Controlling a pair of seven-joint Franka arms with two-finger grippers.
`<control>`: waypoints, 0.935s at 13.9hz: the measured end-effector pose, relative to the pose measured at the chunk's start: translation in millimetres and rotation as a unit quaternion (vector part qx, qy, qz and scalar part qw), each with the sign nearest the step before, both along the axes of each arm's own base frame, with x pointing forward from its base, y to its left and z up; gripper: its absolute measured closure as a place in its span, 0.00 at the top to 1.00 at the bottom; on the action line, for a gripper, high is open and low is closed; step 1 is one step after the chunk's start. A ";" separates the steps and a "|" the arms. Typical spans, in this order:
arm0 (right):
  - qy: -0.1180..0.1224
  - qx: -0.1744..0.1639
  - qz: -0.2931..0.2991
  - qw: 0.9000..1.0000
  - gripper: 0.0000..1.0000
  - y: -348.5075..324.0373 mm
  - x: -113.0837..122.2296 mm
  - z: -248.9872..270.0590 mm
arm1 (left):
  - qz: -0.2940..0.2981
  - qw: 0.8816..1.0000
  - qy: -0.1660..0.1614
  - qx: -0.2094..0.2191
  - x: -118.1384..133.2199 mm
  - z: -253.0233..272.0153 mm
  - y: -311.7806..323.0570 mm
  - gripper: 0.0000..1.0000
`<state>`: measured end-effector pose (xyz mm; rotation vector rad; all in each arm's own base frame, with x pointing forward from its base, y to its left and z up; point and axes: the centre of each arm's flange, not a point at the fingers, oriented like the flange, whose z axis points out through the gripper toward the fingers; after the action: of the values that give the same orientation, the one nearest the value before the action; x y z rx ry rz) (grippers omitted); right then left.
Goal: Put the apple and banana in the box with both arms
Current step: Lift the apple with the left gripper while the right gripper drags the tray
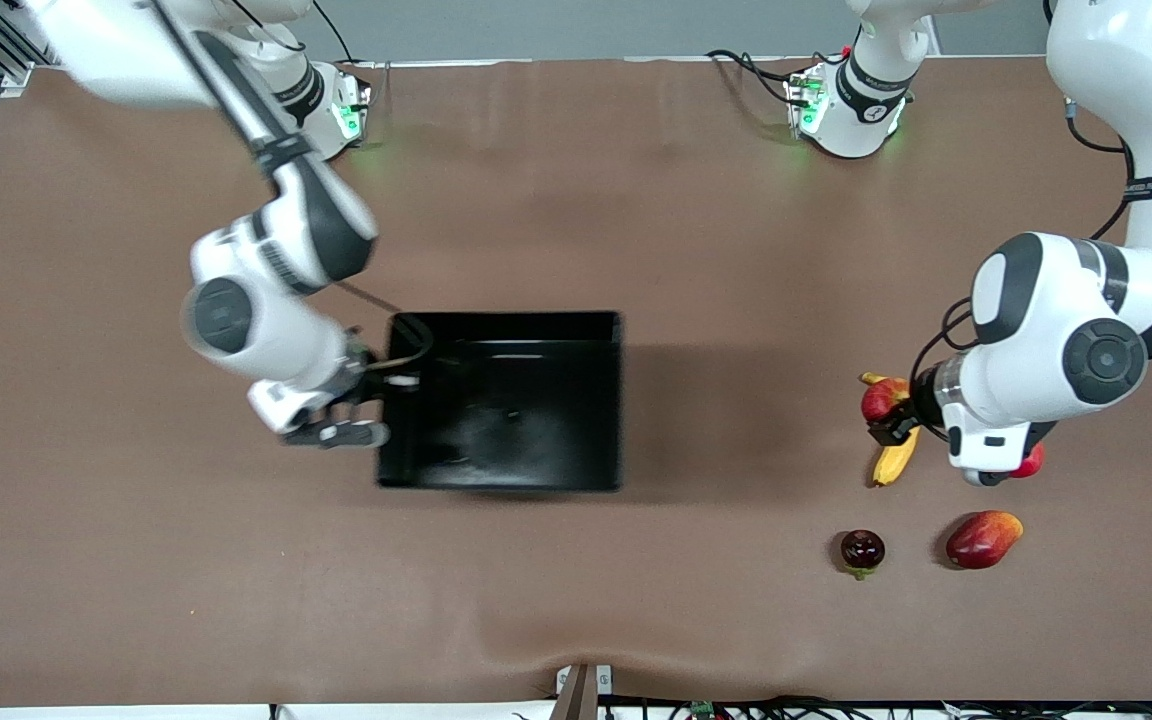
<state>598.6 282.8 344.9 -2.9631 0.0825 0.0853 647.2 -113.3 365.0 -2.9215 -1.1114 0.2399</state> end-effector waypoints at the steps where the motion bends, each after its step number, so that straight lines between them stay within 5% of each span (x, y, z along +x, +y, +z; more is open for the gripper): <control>1: -0.002 0.002 -0.007 1.000 0.03 24.5 -10.9 -2.0 | 0.005 1.000 0.001 -0.001 -1.5 0.8 -7.3 0.74; 13: -0.012 -0.024 -0.043 0.999 0.03 145.9 -77.6 -106.6 | 0.036 0.999 0.009 -0.005 -26.0 7.3 -94.9 0.74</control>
<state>521.1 428.7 238.3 -3.0035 0.2114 0.0378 621.2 -208.1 372.3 -2.8851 -1.2183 0.2712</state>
